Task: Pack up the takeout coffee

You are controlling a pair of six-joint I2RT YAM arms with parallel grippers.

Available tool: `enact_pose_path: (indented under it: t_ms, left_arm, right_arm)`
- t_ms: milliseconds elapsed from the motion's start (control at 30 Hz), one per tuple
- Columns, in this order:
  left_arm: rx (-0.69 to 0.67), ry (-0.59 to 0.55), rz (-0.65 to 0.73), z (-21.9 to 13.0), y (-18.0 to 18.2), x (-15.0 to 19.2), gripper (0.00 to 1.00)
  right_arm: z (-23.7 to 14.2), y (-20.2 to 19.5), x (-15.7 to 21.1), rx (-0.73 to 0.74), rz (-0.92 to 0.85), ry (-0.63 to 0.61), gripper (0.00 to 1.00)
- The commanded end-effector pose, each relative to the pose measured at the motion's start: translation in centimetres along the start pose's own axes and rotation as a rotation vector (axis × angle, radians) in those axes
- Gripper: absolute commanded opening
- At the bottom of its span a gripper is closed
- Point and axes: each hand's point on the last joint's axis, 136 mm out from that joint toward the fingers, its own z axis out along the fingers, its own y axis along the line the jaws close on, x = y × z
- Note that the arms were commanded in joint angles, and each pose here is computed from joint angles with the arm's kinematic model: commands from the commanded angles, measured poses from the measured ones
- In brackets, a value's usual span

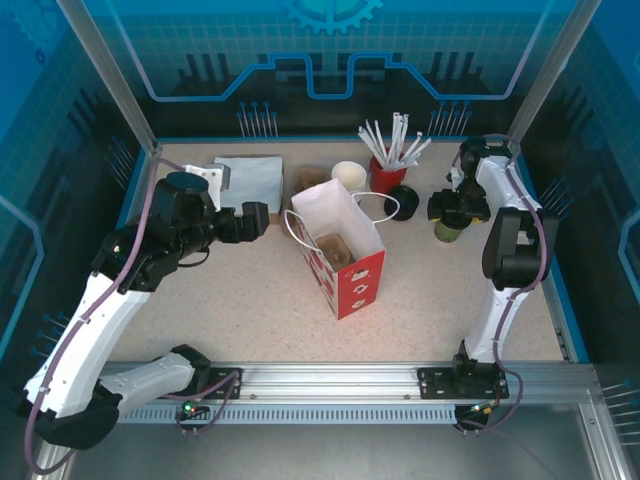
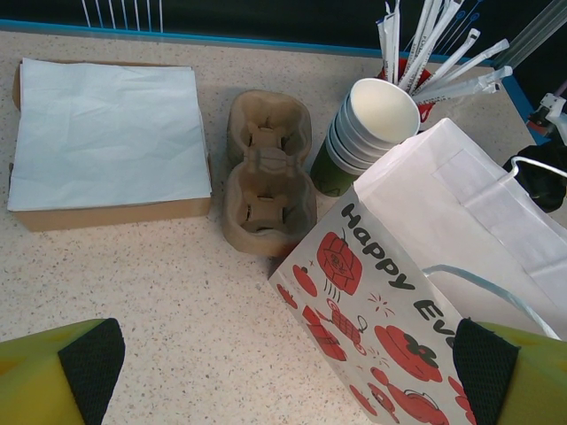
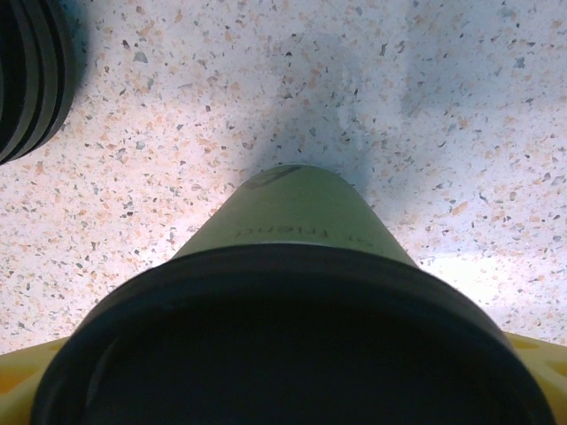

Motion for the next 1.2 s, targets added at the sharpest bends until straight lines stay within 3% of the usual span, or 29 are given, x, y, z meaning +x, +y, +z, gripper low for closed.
enact_pose_path:
  t_ms: [0,333,700,1167]
  left_arm:
    - [-0.018,-0.014,0.007,-0.3,0.4,-0.5,0.99]
    - [-0.013,-0.014,0.007,-0.3,0.3,-0.4,0.99]
    - [0.01,-0.004,0.013,0.5,-0.2,-0.4,0.99]
    - [0.116,0.018,0.02,1.8,-2.8,-1.4,0.99]
  right_arm:
    - [0.3,0.5,0.3,0.003,-0.026,0.034,0.95]
    - [-0.9,0.8,0.7,0.007,-0.041,0.016,0.88]
    - [-5.2,1.2,3.6,0.011,-0.059,-0.027,0.87]
    - [-15.0,4.5,11.1,-0.119,-0.071,-0.174,0.85]
